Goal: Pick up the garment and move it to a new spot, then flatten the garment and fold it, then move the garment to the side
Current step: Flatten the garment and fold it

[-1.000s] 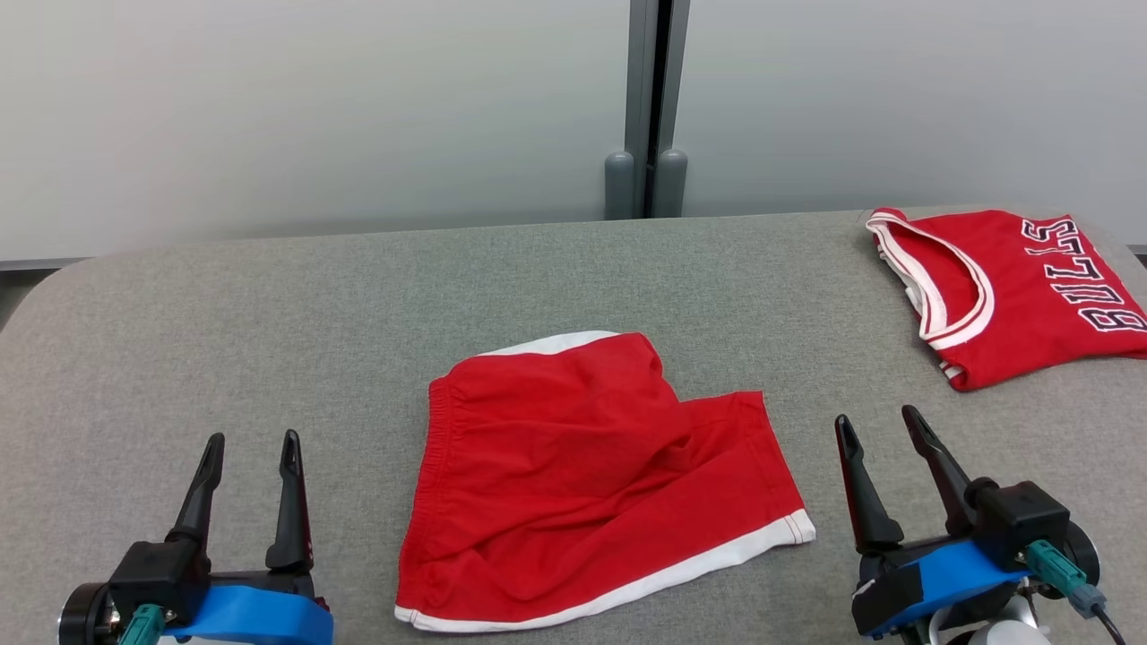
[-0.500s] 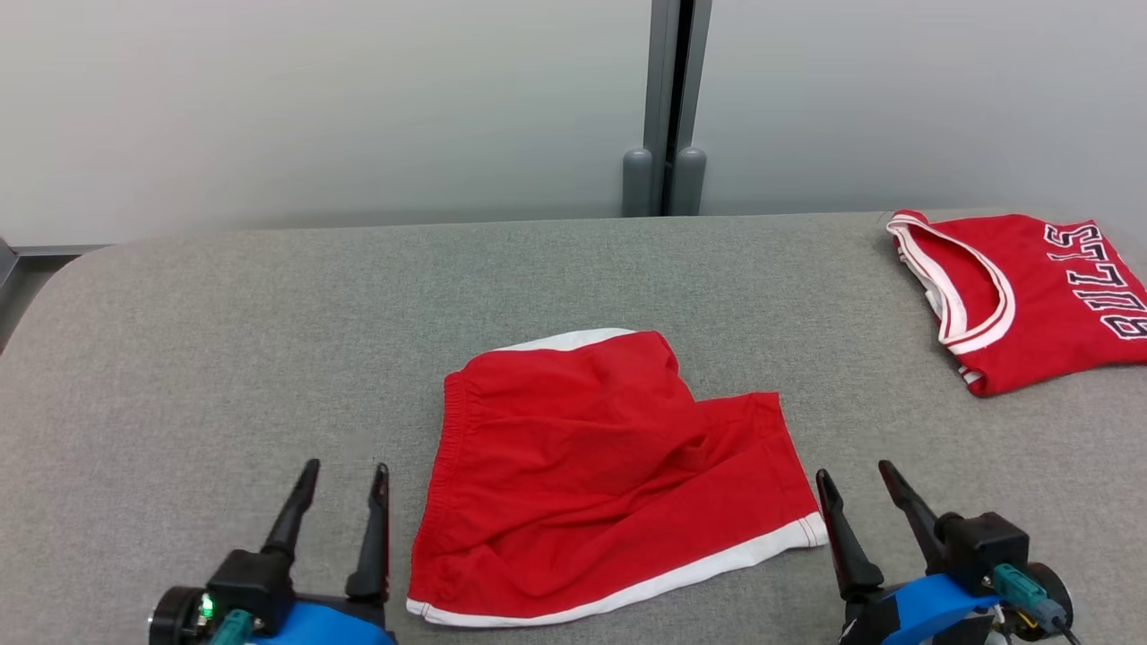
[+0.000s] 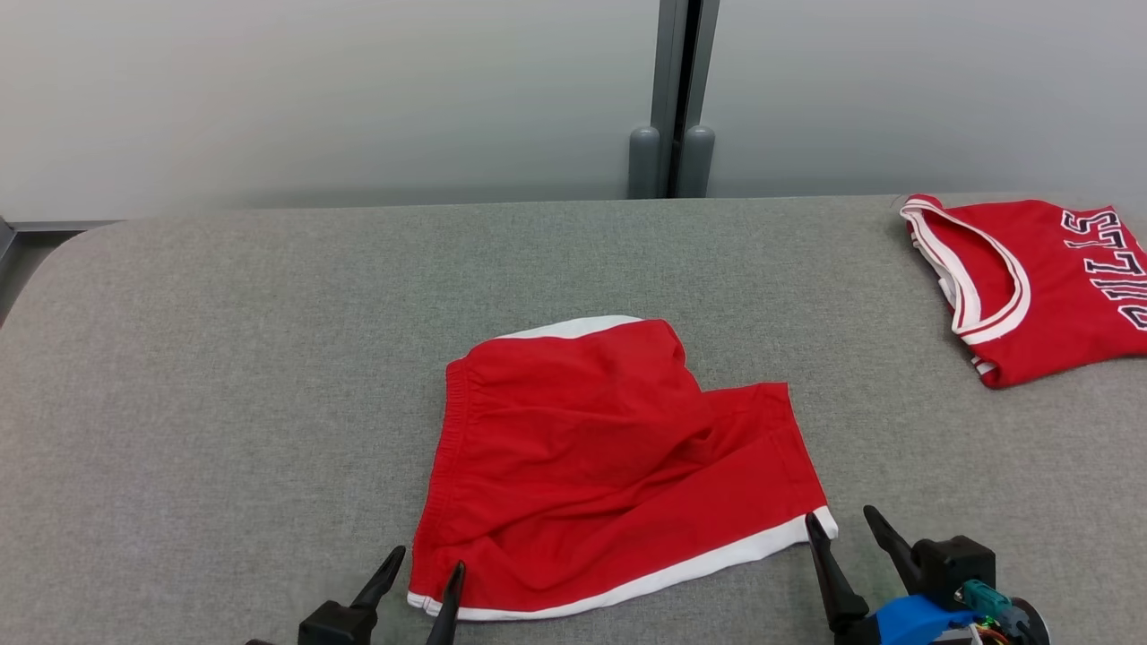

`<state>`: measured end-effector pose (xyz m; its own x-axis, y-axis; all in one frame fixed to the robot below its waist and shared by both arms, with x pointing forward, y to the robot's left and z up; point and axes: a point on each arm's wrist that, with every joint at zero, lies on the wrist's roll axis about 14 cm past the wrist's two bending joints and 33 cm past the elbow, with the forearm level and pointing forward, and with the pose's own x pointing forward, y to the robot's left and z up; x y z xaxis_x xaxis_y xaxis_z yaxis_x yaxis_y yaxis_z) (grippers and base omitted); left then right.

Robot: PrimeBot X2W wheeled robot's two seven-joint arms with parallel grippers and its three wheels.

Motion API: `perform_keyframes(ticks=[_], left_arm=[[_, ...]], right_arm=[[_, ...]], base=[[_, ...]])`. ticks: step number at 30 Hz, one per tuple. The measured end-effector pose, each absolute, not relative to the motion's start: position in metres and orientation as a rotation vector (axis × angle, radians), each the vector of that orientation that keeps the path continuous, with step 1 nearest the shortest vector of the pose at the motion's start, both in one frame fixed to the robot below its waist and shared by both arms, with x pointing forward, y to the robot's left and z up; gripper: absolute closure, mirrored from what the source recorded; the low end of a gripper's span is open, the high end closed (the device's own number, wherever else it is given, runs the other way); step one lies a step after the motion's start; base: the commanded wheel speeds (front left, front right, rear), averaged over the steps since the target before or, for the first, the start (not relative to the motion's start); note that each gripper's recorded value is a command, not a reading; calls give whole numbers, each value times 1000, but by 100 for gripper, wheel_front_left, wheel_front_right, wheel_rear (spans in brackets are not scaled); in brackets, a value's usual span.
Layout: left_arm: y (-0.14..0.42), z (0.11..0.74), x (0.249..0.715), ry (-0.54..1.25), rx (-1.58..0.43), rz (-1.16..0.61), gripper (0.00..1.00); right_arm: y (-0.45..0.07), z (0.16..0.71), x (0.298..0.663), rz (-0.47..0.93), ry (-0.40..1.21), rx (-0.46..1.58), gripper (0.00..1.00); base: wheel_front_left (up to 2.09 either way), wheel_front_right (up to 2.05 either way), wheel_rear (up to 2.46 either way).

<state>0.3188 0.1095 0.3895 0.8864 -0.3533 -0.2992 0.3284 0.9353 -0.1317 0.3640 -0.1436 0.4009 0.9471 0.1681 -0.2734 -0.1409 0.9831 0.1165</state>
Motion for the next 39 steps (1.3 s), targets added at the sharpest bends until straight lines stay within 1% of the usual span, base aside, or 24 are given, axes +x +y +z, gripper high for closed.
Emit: perform_keyframes(ticks=[9,16,17,18,19,20,21,22,28,33,39], left_arm=[[106,367,303,415,-86,-381,0],[103,358,304,454,-99,-389,0],[103,358,304,454,-99,-389,0],[103,356,303,463,-103,-388,4],[102,354,302,473,-104,-393,33],[101,353,302,475,-106,-395,72],[101,352,303,479,-108,-395,95],[99,352,305,480,-110,-400,100],[97,360,309,456,-121,-410,100],[96,385,325,364,-135,-417,100],[88,417,343,250,-149,-444,100]], right_arm=[[-135,384,369,178,342,106,0],[-129,374,374,195,381,111,0],[-129,374,374,195,381,111,3],[-127,372,374,199,386,114,57],[-126,371,374,201,390,116,66],[-125,371,375,204,392,115,98],[-124,371,375,207,394,114,100],[-123,371,376,209,394,118,100],[-123,381,378,208,357,128,100],[-126,395,376,197,300,141,100],[-130,425,386,189,192,145,100]], base=[[0,0,0],[0,0,0],[0,0,0],[0,0,0],[0,0,0],[0,0,0],[0,0,0],[0,0,0],[0,0,0],[0,0,0],[0,0,0]])
